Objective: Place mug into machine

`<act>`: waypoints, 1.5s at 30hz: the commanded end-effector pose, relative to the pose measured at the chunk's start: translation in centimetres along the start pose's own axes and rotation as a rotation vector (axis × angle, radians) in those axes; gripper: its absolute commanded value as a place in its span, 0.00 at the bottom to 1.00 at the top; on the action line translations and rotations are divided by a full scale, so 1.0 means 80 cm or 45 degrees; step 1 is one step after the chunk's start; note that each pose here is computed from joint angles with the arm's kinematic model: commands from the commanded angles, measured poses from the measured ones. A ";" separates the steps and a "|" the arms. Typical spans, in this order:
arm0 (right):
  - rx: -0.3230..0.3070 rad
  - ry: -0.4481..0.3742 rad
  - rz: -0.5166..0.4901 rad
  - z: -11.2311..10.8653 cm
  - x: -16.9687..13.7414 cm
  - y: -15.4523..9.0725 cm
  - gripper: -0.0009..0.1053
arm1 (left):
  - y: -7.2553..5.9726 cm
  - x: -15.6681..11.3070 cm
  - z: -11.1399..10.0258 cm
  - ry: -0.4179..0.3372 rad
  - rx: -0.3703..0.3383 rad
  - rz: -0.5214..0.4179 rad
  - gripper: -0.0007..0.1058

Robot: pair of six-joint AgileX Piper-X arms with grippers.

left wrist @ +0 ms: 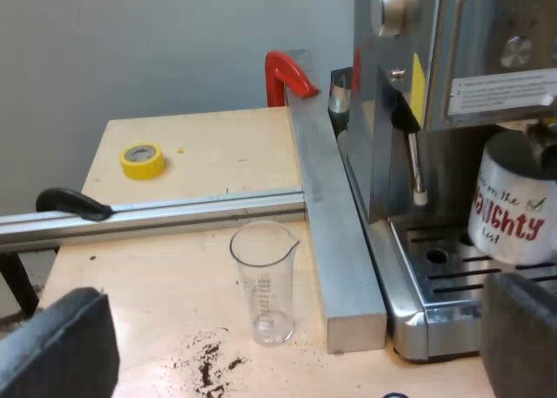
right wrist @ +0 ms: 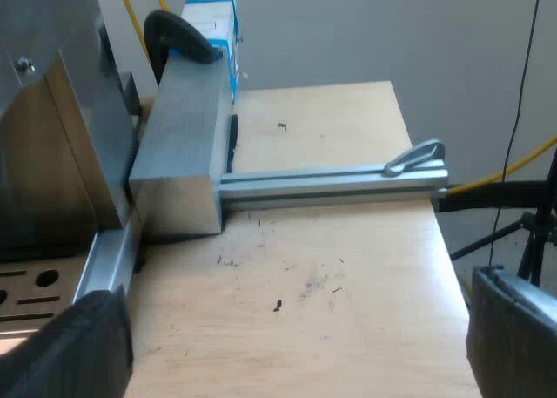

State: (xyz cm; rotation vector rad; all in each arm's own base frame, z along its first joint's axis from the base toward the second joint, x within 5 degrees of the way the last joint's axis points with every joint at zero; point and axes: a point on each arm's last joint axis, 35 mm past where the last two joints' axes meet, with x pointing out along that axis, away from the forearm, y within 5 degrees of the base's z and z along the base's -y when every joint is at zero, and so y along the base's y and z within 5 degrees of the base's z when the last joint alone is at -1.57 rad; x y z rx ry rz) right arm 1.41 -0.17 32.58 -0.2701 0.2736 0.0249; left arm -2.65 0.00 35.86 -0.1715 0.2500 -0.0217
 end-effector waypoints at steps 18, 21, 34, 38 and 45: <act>-0.035 0.293 0.091 -0.089 0.079 0.029 0.76 | 0.014 0.095 -0.066 0.189 -0.006 0.057 0.80; -0.035 0.291 0.091 -0.089 0.079 0.029 0.76 | 0.014 0.095 -0.066 0.189 -0.006 0.057 0.80; -0.035 0.291 0.091 -0.089 0.079 0.029 0.76 | 0.012 0.097 -0.067 0.195 -0.010 -0.024 0.80; -0.035 0.291 0.091 -0.089 0.079 0.029 0.76 | 0.012 0.097 -0.067 0.195 -0.010 -0.024 0.80; -0.035 0.291 0.091 -0.089 0.079 0.029 0.76 | 0.012 0.097 -0.067 0.195 -0.010 -0.024 0.80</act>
